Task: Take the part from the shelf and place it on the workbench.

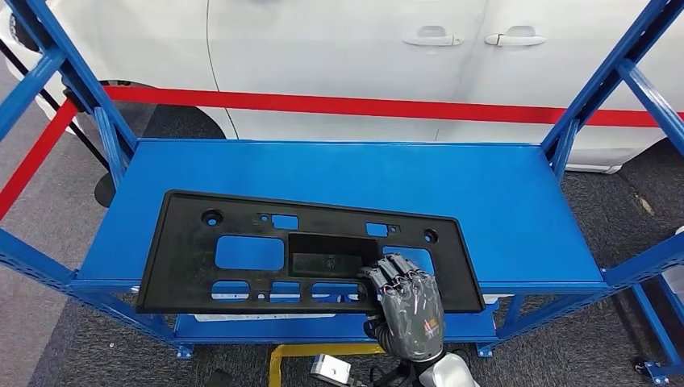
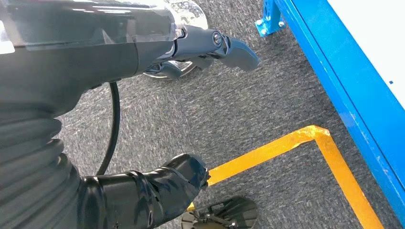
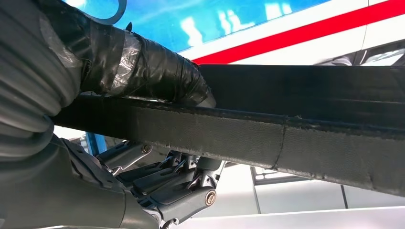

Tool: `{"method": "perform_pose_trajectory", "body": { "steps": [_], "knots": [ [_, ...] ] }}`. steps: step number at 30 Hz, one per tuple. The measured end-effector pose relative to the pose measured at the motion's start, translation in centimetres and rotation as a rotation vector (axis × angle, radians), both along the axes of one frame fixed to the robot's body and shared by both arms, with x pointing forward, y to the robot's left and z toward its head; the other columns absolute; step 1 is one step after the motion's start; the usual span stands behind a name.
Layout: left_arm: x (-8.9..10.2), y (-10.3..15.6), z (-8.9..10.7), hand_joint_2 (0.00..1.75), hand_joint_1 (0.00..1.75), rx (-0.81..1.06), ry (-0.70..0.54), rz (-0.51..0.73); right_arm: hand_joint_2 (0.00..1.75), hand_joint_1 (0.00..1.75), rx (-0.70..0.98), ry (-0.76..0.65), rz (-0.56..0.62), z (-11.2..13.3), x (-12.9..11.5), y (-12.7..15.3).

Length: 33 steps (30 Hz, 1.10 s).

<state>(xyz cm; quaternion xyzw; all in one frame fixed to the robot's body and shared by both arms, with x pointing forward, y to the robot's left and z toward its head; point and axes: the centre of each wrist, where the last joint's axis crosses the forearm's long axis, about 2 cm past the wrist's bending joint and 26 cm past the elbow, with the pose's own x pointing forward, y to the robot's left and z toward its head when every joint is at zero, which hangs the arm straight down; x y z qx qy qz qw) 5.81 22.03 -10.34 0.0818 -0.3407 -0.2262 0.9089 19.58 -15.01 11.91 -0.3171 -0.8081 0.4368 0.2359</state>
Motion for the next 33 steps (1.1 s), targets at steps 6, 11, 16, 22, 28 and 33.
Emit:
{"method": "perform_pose_trajectory", "body": {
  "steps": [6,11,16,22,28,33],
  "knots": [
    [0.02,-0.23,0.04,1.75,0.00,-0.002,0.000,-0.001,1.75,1.75,0.002,0.001,-0.002,0.01,0.01,-0.01],
    [-0.01,-0.27,0.04,1.75,0.00,-0.002,0.001,0.000,1.75,1.75,0.005,0.000,-0.002,0.05,0.01,0.07],
    [0.01,-0.27,0.04,1.75,0.00,-0.001,0.001,0.000,1.75,1.75,0.006,0.001,-0.002,0.04,-0.02,0.09],
    [0.07,-0.33,0.06,1.75,0.00,-0.002,0.001,0.002,1.75,1.75,0.008,0.001,-0.002,0.08,0.03,0.10],
    [0.17,-0.41,0.09,1.75,0.00,-0.003,0.000,0.002,1.75,1.75,0.008,0.002,-0.002,0.06,0.04,0.07],
    [0.21,-0.53,0.11,1.75,0.00,-0.005,-0.001,0.001,1.75,1.75,0.009,-0.002,-0.001,0.14,0.18,0.00]
  ]
}}
